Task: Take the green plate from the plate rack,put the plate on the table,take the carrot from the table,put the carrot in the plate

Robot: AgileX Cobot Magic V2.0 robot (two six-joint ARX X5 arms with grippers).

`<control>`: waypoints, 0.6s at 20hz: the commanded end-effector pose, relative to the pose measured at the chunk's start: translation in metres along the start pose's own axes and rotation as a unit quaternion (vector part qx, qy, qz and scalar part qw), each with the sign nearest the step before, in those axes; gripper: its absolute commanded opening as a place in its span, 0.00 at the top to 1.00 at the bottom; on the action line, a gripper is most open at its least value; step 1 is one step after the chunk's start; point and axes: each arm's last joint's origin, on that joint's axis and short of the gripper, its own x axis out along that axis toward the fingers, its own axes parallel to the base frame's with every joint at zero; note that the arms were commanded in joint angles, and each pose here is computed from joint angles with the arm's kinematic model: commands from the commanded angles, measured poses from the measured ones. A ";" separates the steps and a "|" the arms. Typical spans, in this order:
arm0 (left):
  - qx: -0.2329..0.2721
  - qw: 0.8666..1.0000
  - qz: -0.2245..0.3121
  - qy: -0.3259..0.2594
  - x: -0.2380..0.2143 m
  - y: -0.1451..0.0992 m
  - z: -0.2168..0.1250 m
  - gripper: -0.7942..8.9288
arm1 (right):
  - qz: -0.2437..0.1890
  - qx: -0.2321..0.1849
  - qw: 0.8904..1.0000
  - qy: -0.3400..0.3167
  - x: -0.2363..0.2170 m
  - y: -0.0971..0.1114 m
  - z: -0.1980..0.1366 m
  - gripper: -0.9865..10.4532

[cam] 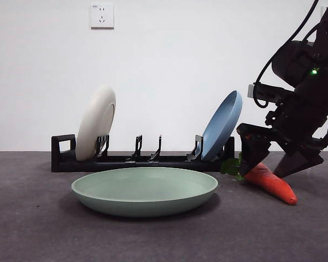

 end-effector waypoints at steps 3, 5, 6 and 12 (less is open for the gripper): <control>-0.003 1.000 -0.001 -0.003 0.000 -0.001 0.000 0.65 | 0.002 0.020 1.000 0.008 0.003 0.001 -0.002 0.68; -0.003 1.000 -0.001 -0.003 0.000 -0.001 0.000 0.65 | 0.002 0.023 1.000 0.016 0.005 0.001 -0.004 0.68; -0.003 1.000 -0.001 -0.003 0.000 -0.001 0.000 0.65 | 0.003 0.024 0.999 0.021 0.007 0.001 -0.005 0.68; -0.003 1.000 -0.001 -0.003 0.000 -0.001 0.000 0.65 | 0.003 0.026 0.999 0.030 0.007 0.001 -0.007 0.92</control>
